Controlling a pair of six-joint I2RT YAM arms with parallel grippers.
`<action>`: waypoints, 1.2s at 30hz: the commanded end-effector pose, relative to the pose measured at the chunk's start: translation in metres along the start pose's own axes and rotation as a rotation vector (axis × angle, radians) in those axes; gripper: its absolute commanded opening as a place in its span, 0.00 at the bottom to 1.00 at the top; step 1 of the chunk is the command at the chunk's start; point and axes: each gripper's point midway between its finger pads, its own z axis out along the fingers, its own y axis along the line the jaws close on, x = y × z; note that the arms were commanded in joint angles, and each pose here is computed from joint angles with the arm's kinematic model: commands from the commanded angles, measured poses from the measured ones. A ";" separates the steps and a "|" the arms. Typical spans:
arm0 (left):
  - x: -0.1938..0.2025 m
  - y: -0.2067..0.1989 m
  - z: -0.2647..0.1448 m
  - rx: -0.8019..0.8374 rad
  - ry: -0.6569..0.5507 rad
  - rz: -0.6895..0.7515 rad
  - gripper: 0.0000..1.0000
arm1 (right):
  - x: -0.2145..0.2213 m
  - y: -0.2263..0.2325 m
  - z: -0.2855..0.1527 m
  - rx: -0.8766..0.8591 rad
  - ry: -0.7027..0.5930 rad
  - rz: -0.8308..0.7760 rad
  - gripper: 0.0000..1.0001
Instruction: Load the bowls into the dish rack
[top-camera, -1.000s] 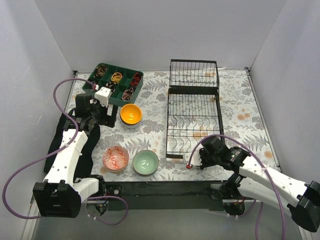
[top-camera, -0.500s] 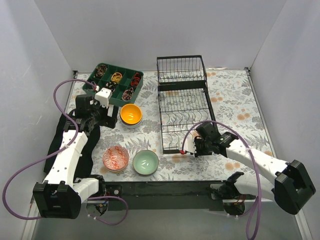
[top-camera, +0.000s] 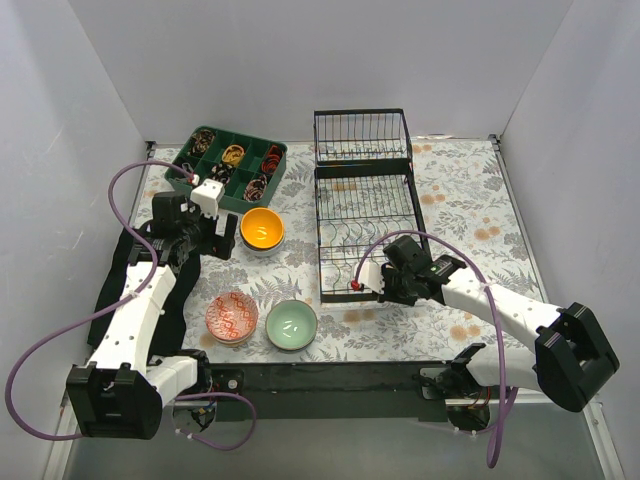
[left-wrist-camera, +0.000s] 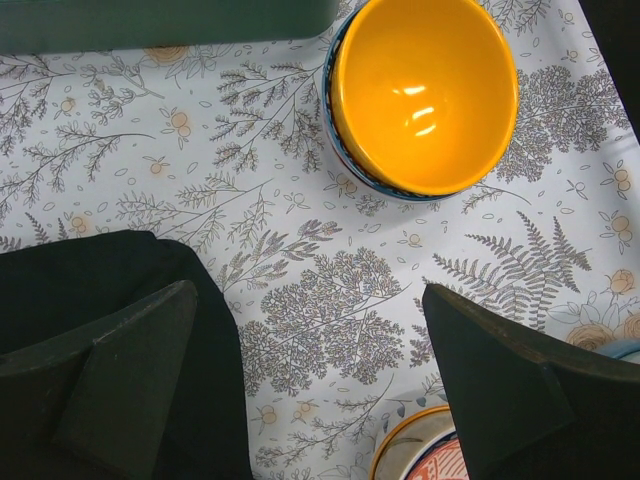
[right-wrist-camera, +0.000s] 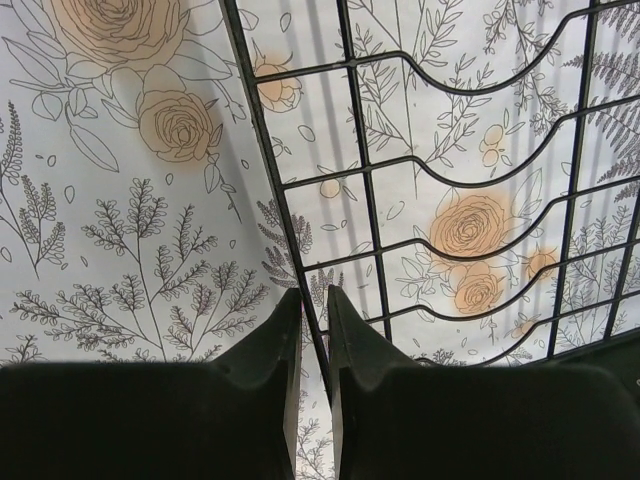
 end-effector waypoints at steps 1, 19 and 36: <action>-0.002 -0.004 -0.003 0.018 -0.022 0.012 0.98 | 0.005 0.004 0.010 0.014 0.008 0.096 0.01; -0.027 -0.029 -0.002 0.146 -0.011 0.096 0.98 | -0.015 -0.039 0.010 0.125 -0.041 0.153 0.01; -0.032 -0.068 -0.022 0.257 0.180 0.383 0.88 | -0.038 -0.069 -0.026 0.233 -0.091 0.183 0.77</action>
